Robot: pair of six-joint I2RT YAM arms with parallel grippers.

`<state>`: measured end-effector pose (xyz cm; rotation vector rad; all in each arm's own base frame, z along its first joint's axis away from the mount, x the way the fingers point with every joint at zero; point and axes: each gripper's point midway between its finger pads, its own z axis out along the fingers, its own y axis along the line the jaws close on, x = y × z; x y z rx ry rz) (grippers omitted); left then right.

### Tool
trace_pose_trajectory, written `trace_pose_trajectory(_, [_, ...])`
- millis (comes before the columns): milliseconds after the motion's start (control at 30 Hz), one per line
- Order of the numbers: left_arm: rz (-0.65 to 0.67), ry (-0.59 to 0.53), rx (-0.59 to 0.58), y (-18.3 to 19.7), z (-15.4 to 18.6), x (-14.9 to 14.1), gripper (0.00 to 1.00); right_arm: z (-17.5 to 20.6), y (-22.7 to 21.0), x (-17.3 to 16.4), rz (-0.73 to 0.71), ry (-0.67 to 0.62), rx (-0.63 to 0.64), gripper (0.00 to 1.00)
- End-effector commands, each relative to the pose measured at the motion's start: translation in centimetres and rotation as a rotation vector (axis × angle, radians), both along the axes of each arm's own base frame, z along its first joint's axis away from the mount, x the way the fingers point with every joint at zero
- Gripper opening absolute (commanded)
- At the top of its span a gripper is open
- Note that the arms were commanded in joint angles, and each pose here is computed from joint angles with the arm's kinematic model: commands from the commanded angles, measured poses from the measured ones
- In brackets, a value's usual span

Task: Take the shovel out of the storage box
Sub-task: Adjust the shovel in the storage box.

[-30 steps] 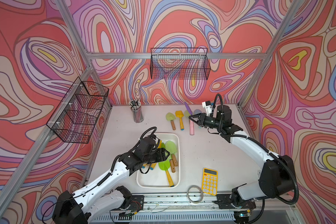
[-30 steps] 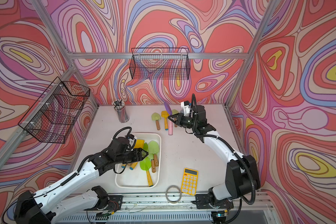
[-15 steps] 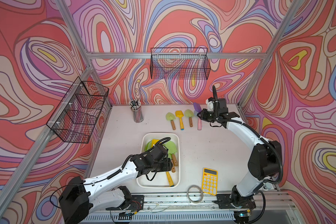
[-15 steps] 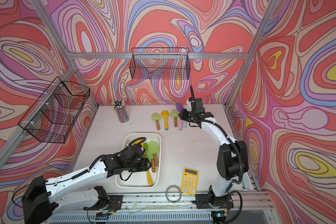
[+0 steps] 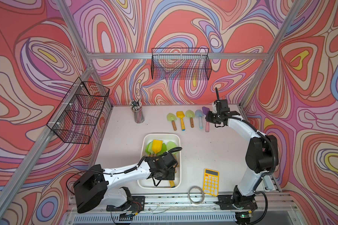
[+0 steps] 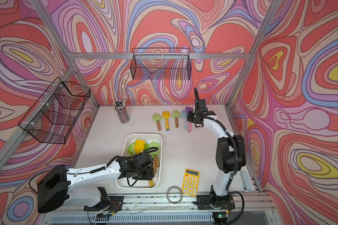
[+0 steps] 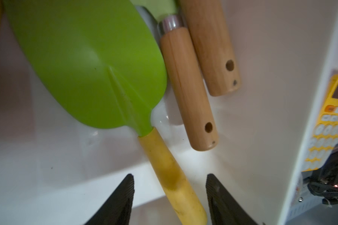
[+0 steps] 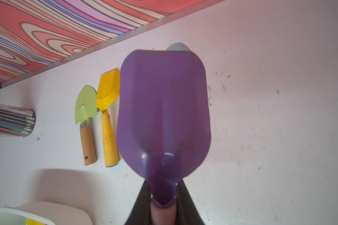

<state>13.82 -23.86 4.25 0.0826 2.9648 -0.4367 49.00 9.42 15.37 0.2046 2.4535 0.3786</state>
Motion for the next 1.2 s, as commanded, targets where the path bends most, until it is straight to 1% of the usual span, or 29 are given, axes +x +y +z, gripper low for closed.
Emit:
trace_pose_trajectory(0, [-0.004,0.015,0.076,0.8,-0.6,-0.3,0.62,0.6,-1.1,1.0,-0.016,-0.021,-0.038,0.13])
trace_pose_trajectory(100, [-0.009,0.019,0.096,0.9,-1.2,-0.2,0.60,0.0,-1.6,1.2,-0.026,-0.011,-0.041,0.14])
trace_pose_trajectory(167, [-0.019,0.017,0.112,1.0,-1.4,-0.1,0.56,-0.5,-1.9,1.4,-0.030,0.000,-0.052,0.14])
trace_pose_trajectory(333, [-0.048,-0.002,0.185,1.9,-1.5,0.2,0.49,-2.6,-3.1,2.2,-0.051,0.041,-0.121,0.13])
trace_pose_trajectory(500, [-0.065,-0.033,0.308,4.0,-1.4,1.0,0.48,-4.1,-3.8,3.2,-0.068,0.065,-0.155,0.14])
trace_pose_trajectory(600, [-0.067,-0.038,0.343,4.9,-1.5,1.7,0.47,-4.7,-4.0,3.7,-0.070,0.080,-0.166,0.14])
trace_pose_trajectory(700, [-0.060,-0.033,0.347,5.5,-1.7,2.3,0.47,-5.0,-4.0,4.1,-0.069,0.084,-0.172,0.13])
trace_pose_trajectory(767, [-0.056,-0.039,0.329,5.5,-1.7,3.0,0.48,-5.2,-4.2,4.4,-0.070,0.090,-0.181,0.13])
trace_pose_trajectory(967, [-0.080,-0.056,0.308,4.6,-1.5,4.9,0.48,-6.4,-4.7,5.4,-0.071,0.113,-0.215,0.13])
trace_pose_trajectory(1167, [-0.103,-0.048,0.302,3.6,-2.4,6.0,0.48,-7.7,-5.5,6.3,-0.081,0.136,-0.270,0.13])
